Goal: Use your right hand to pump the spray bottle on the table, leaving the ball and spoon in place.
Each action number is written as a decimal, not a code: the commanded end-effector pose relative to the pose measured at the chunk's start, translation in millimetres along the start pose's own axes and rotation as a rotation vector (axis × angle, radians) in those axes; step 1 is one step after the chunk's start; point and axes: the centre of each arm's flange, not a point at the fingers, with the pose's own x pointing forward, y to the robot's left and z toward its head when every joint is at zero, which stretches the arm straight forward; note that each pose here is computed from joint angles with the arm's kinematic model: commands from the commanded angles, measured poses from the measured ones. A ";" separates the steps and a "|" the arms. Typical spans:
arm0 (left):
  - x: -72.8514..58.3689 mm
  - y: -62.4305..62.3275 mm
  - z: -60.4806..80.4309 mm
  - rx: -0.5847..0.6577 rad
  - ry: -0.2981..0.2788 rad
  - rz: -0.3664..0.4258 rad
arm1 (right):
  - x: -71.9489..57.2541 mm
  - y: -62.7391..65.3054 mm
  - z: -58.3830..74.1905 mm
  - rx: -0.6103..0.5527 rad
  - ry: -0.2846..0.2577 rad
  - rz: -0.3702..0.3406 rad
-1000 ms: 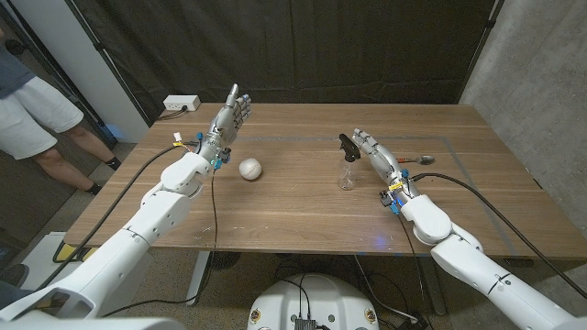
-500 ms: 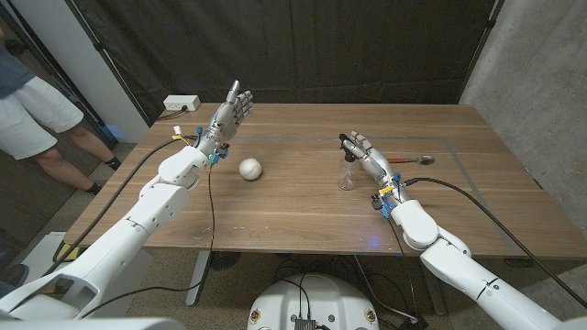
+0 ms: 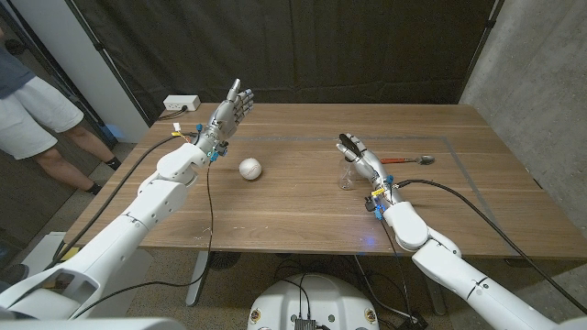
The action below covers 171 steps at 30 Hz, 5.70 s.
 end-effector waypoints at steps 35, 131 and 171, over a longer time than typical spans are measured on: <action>11.4 6.0 10.6 0.046 0.015 -0.030 | 5.1 15.9 -17.4 -0.082 0.028 -0.082; 3.7 9.2 -2.2 0.014 0.054 0.008 | 23.2 15.0 -16.9 -0.012 -0.064 -0.282; 5.9 12.5 -5.2 0.001 0.048 0.011 | 31.1 -10.4 14.2 -0.128 -0.088 -0.407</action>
